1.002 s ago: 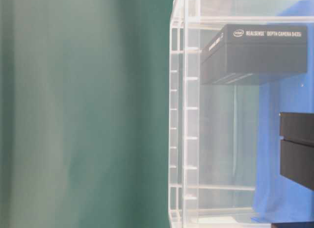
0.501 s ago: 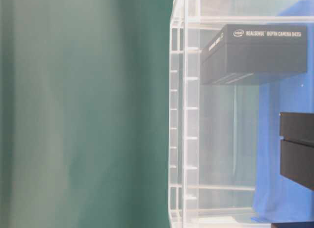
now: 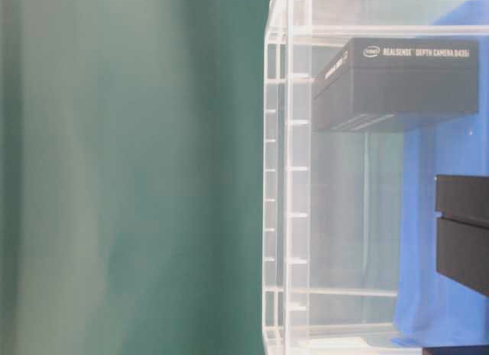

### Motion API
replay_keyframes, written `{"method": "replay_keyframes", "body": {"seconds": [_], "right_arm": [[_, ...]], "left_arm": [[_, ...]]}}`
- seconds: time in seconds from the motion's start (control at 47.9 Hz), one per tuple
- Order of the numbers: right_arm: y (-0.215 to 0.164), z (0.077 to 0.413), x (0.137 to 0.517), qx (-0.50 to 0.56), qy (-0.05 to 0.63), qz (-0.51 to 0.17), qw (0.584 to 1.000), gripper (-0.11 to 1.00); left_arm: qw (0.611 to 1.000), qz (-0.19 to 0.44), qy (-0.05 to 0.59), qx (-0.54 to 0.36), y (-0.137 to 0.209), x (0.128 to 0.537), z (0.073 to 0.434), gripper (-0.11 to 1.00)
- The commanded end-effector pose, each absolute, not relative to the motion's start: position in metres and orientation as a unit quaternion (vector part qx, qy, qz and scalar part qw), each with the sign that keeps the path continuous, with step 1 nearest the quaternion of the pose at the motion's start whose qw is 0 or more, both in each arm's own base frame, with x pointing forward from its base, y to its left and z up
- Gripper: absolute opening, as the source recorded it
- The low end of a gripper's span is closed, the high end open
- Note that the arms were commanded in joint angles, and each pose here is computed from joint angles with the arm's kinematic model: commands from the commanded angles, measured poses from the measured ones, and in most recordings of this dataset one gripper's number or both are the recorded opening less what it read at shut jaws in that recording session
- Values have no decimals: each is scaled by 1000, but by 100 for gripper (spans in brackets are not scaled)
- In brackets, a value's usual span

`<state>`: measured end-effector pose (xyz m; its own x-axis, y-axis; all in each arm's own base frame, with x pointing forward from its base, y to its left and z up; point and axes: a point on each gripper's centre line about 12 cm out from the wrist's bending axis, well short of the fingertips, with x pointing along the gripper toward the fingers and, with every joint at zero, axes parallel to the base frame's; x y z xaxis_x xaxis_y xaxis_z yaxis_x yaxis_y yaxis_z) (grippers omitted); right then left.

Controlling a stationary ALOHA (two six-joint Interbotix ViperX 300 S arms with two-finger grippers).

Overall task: Take the box out of the case with the left arm.
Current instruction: 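Withdraw the left gripper to the left side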

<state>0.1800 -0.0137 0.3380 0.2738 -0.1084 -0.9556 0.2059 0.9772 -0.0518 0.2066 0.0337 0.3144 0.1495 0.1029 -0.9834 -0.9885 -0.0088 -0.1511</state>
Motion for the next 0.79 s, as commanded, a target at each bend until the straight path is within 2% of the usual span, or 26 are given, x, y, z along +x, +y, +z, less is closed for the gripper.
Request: {"method": "replay_keyframes", "body": {"seconds": [0.0,0.167,0.772], "right_arm": [[-14,342,181,41,589,-99,801,1],[-14,342,181,43,589,-99,801,1],[-14,342,181,43,589,-99,801,1]], "left_arm": [[560,492,419,-518,45,203,320,97],[561,494,420,-514,54,202,320,97],[560,487,420,-522,55,215,321,97]]}}
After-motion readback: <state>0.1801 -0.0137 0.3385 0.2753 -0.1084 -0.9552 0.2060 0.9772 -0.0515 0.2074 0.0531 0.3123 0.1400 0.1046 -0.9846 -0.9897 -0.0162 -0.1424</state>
